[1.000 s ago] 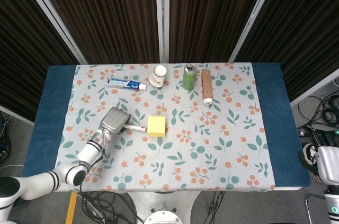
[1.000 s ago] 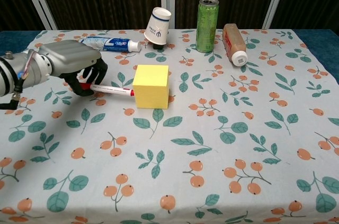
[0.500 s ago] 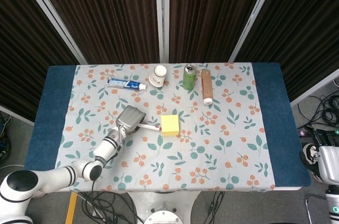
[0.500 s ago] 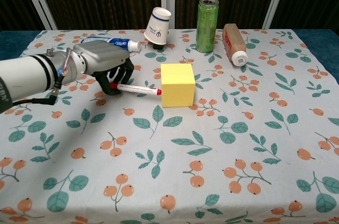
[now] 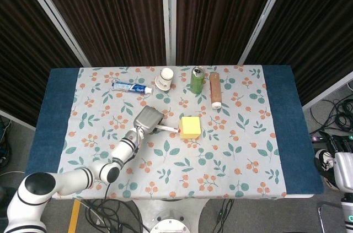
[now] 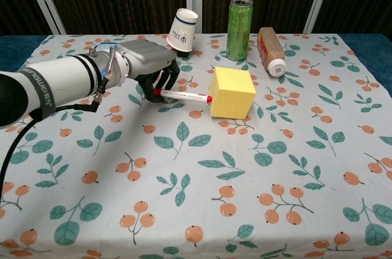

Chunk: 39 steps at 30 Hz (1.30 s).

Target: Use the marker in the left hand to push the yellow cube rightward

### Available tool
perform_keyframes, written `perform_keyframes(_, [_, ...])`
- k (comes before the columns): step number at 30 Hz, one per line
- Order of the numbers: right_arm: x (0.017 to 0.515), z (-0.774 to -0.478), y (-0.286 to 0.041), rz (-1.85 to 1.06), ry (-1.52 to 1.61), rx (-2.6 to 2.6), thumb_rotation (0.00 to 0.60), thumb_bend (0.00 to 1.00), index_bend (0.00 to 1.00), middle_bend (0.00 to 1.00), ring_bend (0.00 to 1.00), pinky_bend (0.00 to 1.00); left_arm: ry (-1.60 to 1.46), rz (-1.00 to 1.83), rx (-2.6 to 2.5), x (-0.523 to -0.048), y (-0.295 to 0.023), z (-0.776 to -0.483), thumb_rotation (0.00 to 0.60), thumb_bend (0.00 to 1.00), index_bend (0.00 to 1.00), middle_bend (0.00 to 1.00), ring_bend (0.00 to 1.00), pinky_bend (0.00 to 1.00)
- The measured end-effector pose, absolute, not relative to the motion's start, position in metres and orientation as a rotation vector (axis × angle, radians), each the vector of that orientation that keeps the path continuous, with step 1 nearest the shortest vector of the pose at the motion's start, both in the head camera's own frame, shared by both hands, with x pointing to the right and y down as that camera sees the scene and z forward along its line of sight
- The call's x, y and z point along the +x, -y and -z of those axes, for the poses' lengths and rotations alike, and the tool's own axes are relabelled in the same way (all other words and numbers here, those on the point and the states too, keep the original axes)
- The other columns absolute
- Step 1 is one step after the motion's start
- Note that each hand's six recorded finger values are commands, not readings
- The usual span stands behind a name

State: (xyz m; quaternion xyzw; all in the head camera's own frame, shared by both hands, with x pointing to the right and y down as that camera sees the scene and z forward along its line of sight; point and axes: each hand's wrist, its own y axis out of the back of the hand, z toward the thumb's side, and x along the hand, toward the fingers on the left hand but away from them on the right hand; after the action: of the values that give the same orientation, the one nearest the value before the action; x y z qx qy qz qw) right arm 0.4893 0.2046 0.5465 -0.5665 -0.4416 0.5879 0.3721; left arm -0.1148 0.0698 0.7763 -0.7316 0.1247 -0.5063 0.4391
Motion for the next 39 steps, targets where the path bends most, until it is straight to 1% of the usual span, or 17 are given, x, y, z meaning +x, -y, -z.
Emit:
perform_keyframes(5, [0.489, -0.545, -0.205, -1.504, 1.133, -1.450, 0.600, 0.25, 0.15, 0.31, 0.18, 0.29, -0.313, 1.260, -1.811, -0.112, -0.066, -0.775, 0.600, 0.44, 0.68, 0.69, 0.51, 0.56])
perform_keyframes(11, [0.488, -0.544, -0.204, -1.496, 1.131, -1.453, 0.600, 0.25, 0.16, 0.31, 0.18, 0.29, -0.357, 1.292, -1.797, -0.136, -0.062, -0.770, 0.600, 0.44, 0.68, 0.69, 0.51, 0.56])
perform_keyframes(17, [0.485, -0.546, -0.204, -1.484, 1.132, -1.464, 0.600, 0.25, 0.16, 0.31, 0.18, 0.29, -0.431, 1.335, -1.748, -0.185, -0.059, -0.756, 0.600, 0.44, 0.67, 0.69, 0.51, 0.56])
perform_keyframes(20, [0.485, -0.545, -0.204, -1.478, 1.132, -1.466, 0.600, 0.25, 0.16, 0.31, 0.18, 0.29, -0.469, 1.364, -1.714, -0.218, -0.062, -0.748, 0.600, 0.44, 0.67, 0.68, 0.51, 0.56])
perform_keyframes(24, [0.483, -0.547, -0.204, -1.474, 1.133, -1.473, 0.600, 0.25, 0.16, 0.31, 0.18, 0.29, -0.491, 1.430, -1.696, -0.264, -0.080, -0.744, 0.600, 0.43, 0.66, 0.67, 0.51, 0.56])
perform_keyframes(29, [0.480, -0.548, -0.203, -1.461, 1.130, -1.481, 0.600, 0.26, 0.16, 0.31, 0.18, 0.29, -0.497, 1.496, -1.693, -0.296, -0.103, -0.745, 0.600, 0.42, 0.63, 0.65, 0.50, 0.56])
perform_keyframes(32, [0.480, -0.547, -0.202, -1.459, 1.134, -1.479, 0.600, 0.26, 0.16, 0.31, 0.18, 0.29, -0.508, 1.510, -1.690, -0.306, -0.113, -0.746, 0.600, 0.40, 0.59, 0.59, 0.46, 0.52])
perform_keyframes(34, [0.479, -0.547, -0.203, -1.457, 1.132, -1.481, 0.600, 0.26, 0.16, 0.31, 0.18, 0.29, -0.512, 1.518, -1.694, -0.308, -0.117, -0.747, 0.600, 0.36, 0.54, 0.54, 0.42, 0.50])
perform_keyframes(36, [0.478, -0.546, -0.203, -1.454, 1.131, -1.482, 0.600, 0.26, 0.16, 0.31, 0.18, 0.29, -0.529, 1.526, -1.694, -0.309, -0.119, -0.747, 0.600, 0.33, 0.45, 0.48, 0.37, 0.45])
perform_keyframes(39, [0.479, -0.546, -0.203, -1.456, 1.139, -1.481, 0.600, 0.26, 0.16, 0.32, 0.18, 0.29, -0.550, 1.532, -1.703, -0.311, -0.121, -0.744, 0.600, 0.30, 0.37, 0.42, 0.32, 0.41])
